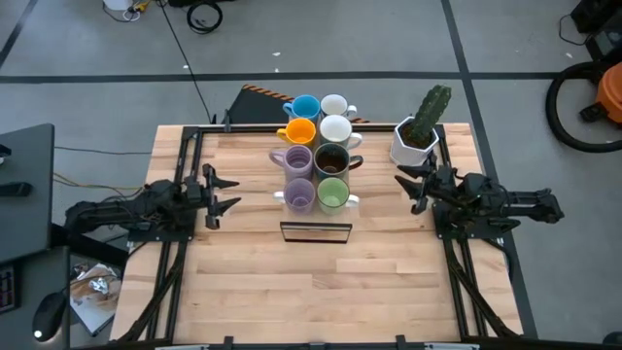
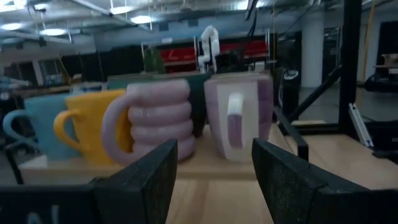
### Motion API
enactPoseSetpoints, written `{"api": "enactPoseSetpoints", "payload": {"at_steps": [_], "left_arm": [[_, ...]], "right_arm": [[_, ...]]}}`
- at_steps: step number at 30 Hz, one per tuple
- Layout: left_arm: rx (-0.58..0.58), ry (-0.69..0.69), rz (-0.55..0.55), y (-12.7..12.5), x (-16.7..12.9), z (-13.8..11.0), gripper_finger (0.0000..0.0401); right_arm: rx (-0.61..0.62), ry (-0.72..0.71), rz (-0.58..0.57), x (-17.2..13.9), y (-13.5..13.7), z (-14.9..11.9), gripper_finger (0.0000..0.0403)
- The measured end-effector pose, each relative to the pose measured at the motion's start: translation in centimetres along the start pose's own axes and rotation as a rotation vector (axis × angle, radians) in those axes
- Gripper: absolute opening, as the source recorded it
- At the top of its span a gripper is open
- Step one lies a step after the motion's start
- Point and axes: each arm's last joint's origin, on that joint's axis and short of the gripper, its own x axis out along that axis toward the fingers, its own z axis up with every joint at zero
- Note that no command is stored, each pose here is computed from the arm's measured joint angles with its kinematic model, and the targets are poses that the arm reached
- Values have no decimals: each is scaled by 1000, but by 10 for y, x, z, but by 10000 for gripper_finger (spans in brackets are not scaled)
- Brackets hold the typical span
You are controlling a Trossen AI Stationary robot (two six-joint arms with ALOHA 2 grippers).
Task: Place coffee mugs
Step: Return to Home Position
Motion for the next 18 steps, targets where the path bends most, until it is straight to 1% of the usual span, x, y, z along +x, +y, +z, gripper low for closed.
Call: {"api": "enactPoseSetpoints", "payload": {"at_steps": [3, 6, 13, 15, 18], "left_arm": [[24, -27, 13, -1, -1, 3, 212], [23, -39, 23, -2, -2, 4, 202], [17, -36, -13, -6, -2, 4, 172], [27, -39, -1, -6, -2, 4, 165], [31, -56, 20, -6, -3, 6, 153]], "right_arm": [[8, 10, -4, 1, -1, -8, 167], [15, -15, 11, 1, -1, -14, 167], [21, -25, 30, 2, -1, -13, 167], [11, -19, 47, 2, -1, -14, 167], [11, -21, 37, 2, -2, -14, 167]]}}
